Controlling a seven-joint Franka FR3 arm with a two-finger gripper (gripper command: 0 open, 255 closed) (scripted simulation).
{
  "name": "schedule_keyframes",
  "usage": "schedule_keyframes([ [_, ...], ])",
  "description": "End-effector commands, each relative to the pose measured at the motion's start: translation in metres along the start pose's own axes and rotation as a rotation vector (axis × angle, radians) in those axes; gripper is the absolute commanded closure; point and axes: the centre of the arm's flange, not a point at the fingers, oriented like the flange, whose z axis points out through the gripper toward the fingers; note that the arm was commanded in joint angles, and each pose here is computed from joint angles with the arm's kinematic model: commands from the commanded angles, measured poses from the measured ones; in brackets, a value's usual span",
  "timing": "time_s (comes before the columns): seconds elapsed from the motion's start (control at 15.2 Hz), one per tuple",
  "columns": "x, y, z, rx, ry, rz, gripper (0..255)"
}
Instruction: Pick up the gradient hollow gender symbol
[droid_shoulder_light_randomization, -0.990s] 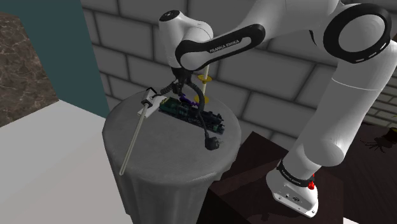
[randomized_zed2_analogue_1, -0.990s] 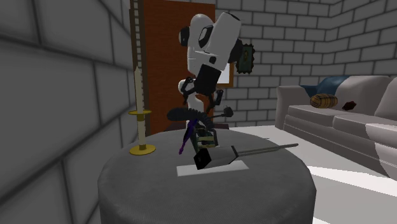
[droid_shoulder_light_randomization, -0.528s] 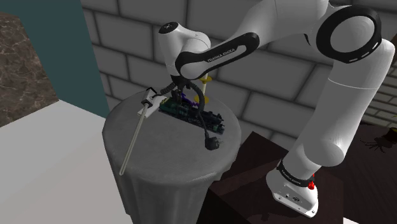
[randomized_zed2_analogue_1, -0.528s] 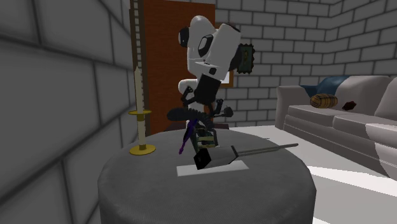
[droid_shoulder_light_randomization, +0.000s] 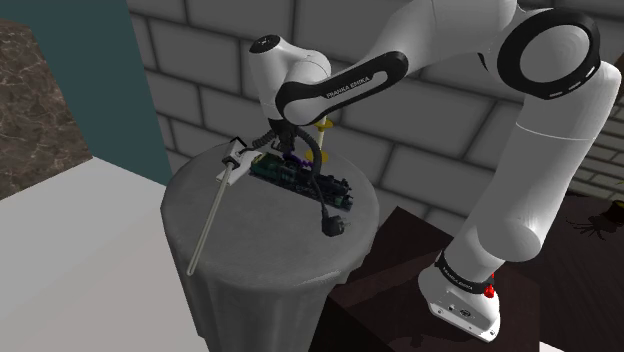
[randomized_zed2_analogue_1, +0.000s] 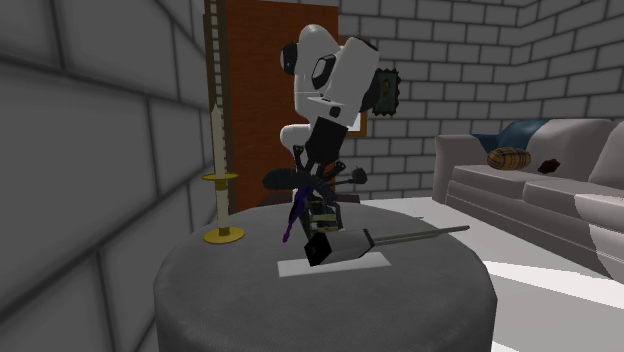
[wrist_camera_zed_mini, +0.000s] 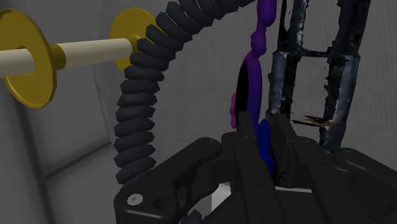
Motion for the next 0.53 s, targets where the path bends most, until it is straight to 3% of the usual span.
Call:
schedule_keyframes([
  [0.0, 0.0, -0.001, 0.001, 0.001, -0.003, -0.001, 255],
  [0.46, -0.001, 0.012, -0.027, 0.001, -0.003, -0.001, 255],
])
